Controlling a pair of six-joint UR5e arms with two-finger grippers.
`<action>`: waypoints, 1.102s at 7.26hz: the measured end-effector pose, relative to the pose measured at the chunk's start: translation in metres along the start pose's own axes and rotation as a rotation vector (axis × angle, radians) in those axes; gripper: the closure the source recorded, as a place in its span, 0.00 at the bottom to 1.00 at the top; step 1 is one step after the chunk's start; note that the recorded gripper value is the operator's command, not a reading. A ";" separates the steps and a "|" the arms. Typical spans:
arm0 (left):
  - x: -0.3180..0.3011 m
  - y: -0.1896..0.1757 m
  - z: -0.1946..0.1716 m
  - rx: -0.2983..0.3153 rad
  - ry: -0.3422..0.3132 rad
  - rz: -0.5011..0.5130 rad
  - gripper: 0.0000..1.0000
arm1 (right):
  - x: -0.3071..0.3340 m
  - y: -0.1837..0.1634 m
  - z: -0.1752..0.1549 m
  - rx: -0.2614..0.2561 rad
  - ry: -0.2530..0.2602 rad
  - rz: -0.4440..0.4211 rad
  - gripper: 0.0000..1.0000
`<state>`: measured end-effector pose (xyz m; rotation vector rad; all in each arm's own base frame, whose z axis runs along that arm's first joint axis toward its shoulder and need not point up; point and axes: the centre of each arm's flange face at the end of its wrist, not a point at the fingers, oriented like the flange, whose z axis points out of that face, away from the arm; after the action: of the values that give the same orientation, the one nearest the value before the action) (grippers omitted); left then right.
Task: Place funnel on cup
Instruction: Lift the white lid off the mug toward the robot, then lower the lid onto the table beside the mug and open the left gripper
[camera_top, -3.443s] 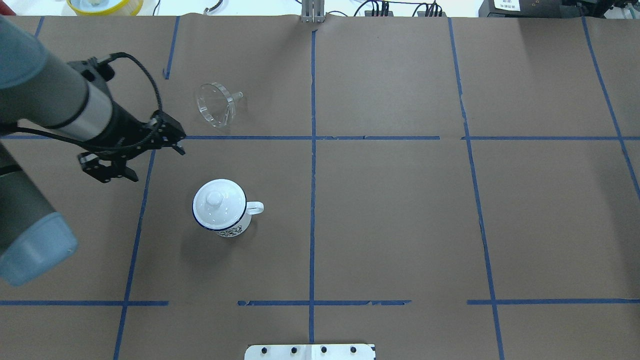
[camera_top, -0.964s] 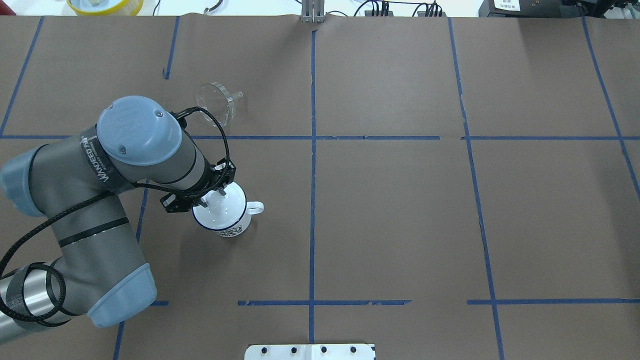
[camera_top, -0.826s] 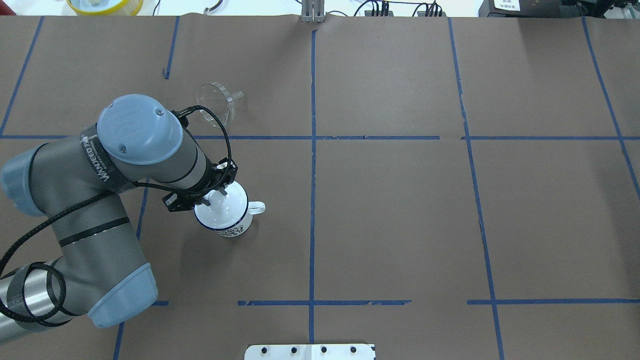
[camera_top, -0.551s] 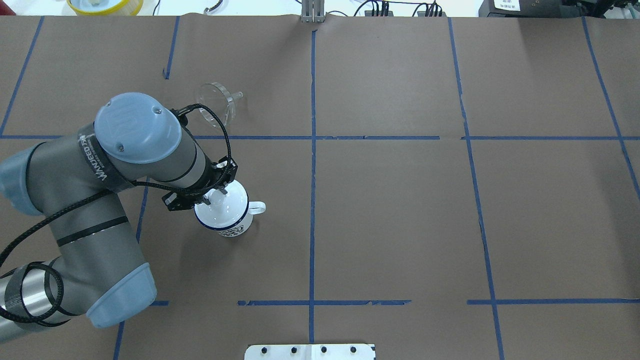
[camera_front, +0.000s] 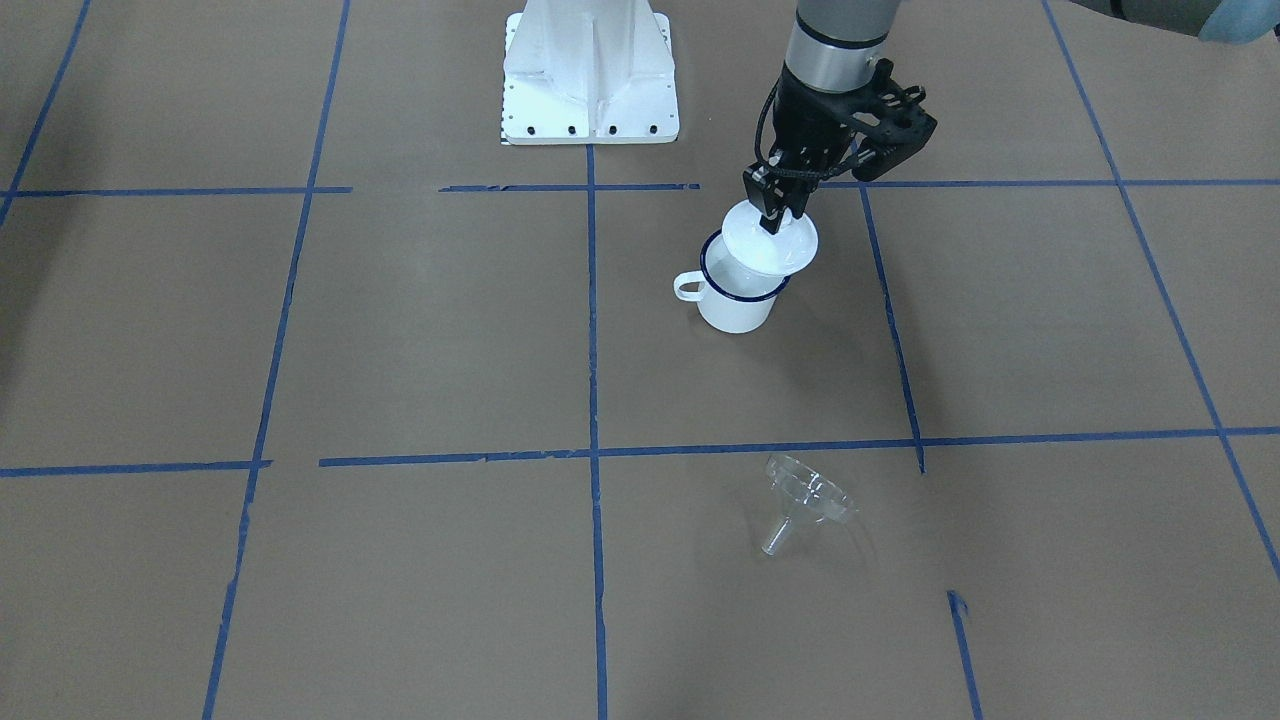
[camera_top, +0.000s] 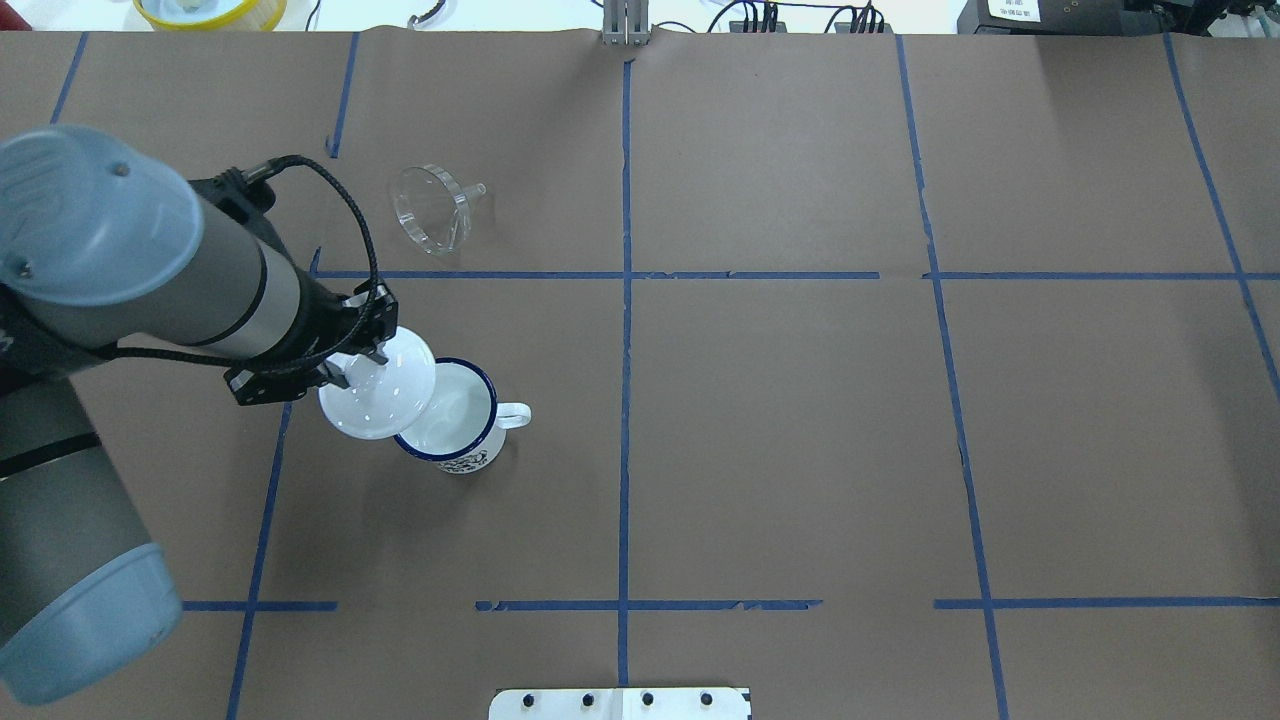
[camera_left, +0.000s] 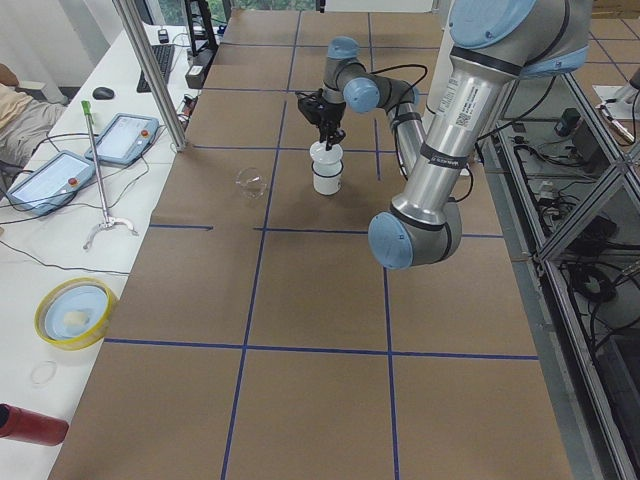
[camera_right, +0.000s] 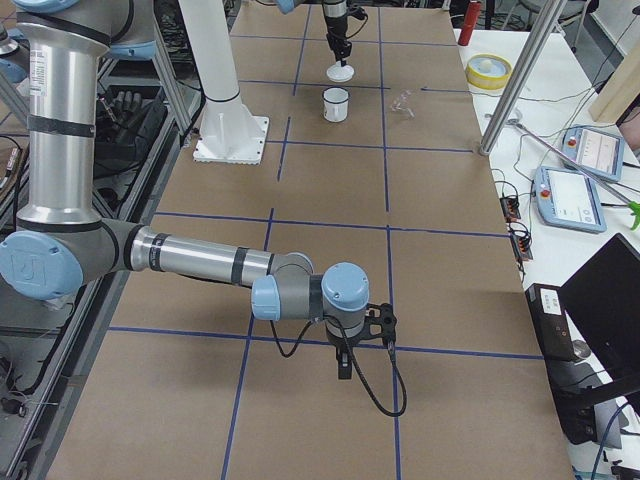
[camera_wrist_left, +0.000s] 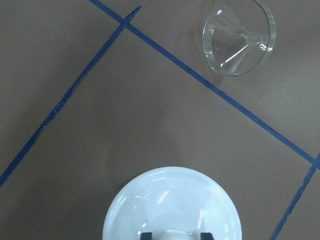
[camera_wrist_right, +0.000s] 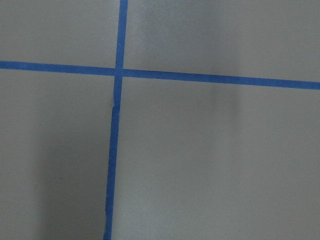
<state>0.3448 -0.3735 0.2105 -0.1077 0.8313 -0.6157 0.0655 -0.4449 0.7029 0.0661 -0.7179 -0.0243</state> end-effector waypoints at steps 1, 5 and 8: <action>-0.027 0.006 0.009 -0.006 -0.034 0.024 1.00 | 0.000 0.000 0.000 0.000 0.000 0.000 0.00; -0.082 0.014 0.082 -0.043 -0.090 0.071 1.00 | 0.000 0.000 0.000 0.000 0.000 0.000 0.00; -0.088 0.008 0.129 -0.051 -0.094 0.068 1.00 | 0.000 0.000 0.000 0.000 0.000 0.000 0.00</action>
<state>0.3965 -0.3374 0.3539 -0.1534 0.7566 -0.5221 0.0655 -0.4449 0.7029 0.0661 -0.7179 -0.0243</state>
